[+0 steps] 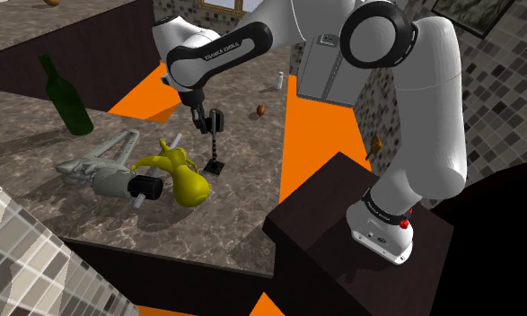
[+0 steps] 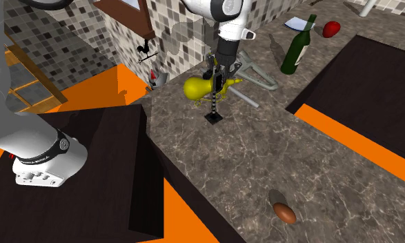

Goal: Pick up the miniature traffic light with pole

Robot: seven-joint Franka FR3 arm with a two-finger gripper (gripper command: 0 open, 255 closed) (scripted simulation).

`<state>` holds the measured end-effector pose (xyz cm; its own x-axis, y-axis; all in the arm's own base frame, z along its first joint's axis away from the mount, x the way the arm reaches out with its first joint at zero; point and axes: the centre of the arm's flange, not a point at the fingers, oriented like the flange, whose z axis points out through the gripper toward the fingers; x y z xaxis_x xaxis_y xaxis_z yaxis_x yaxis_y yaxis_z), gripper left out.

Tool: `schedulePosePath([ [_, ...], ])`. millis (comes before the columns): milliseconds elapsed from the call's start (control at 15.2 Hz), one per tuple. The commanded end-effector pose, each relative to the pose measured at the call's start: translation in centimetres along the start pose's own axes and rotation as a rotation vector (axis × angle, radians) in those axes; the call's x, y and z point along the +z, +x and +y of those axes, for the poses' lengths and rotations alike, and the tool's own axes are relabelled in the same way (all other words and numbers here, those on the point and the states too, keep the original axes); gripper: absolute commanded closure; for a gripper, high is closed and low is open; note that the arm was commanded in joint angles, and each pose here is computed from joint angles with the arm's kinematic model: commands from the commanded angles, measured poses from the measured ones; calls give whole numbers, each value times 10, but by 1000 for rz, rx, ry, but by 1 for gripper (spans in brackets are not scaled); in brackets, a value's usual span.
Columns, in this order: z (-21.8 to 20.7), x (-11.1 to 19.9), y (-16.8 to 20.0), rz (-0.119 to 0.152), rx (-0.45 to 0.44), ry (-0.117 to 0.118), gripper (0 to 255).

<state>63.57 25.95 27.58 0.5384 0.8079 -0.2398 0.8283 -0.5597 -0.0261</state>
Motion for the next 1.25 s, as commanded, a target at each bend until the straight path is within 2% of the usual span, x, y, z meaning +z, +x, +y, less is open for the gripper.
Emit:
schedulePosePath([
  [0, -1, 1, 0, -2, -1, 2, 255],
  [1056, -3, -76, -19, -2, -1, 2, 255],
  [1188, -3, -77, -19, -2, -1, 2, 255],
])
